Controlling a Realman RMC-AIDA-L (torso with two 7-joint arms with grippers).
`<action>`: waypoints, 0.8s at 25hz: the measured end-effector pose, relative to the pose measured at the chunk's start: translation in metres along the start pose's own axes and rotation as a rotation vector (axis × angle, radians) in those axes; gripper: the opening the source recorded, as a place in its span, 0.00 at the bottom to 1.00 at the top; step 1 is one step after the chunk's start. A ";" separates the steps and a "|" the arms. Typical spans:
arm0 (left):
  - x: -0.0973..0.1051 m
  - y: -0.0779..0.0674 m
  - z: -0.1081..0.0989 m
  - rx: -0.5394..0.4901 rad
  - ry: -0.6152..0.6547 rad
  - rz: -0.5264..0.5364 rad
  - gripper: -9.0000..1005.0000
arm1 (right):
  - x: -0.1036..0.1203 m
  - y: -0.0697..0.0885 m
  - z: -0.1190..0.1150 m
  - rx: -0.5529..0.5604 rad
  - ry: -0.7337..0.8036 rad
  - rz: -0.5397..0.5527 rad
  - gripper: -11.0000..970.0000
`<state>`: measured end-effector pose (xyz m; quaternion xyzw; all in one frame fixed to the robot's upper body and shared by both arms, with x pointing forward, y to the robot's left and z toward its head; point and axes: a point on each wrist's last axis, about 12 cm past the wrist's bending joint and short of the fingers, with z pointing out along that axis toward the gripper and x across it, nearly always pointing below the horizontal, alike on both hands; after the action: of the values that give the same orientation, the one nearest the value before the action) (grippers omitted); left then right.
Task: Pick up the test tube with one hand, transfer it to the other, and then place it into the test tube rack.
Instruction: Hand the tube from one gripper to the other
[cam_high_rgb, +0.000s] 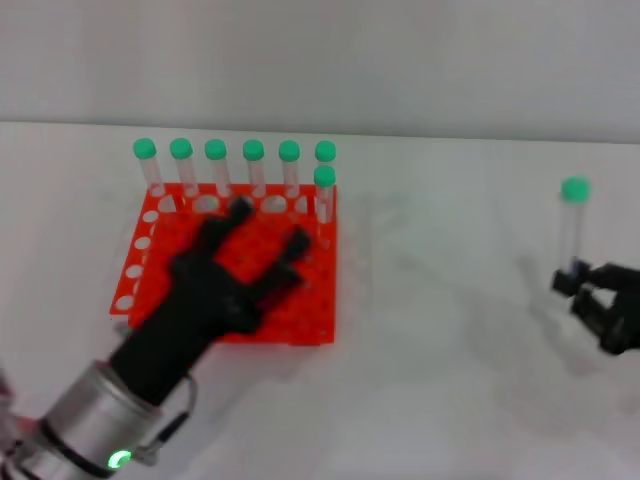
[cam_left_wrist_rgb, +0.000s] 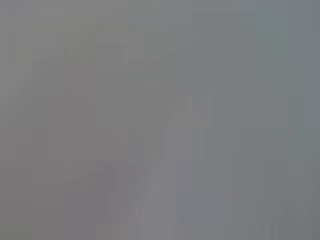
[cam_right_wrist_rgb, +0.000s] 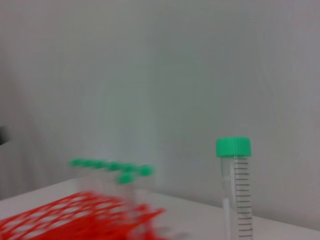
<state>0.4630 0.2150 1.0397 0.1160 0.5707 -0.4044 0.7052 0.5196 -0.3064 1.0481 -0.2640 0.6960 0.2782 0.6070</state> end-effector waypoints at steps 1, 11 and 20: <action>0.002 -0.004 0.005 0.045 0.014 -0.002 0.86 | 0.003 0.006 0.002 -0.021 -0.010 -0.029 0.22; 0.016 -0.035 0.033 0.275 0.117 -0.021 0.86 | 0.010 0.041 0.009 -0.209 -0.073 -0.077 0.23; 0.023 -0.040 0.042 0.285 0.160 -0.023 0.86 | 0.014 0.058 0.001 -0.312 -0.085 -0.121 0.23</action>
<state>0.4656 0.1532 1.0448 0.2402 0.5632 -0.4788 0.6292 0.4773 -0.2654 1.0376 -0.3846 0.6008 0.3567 0.6032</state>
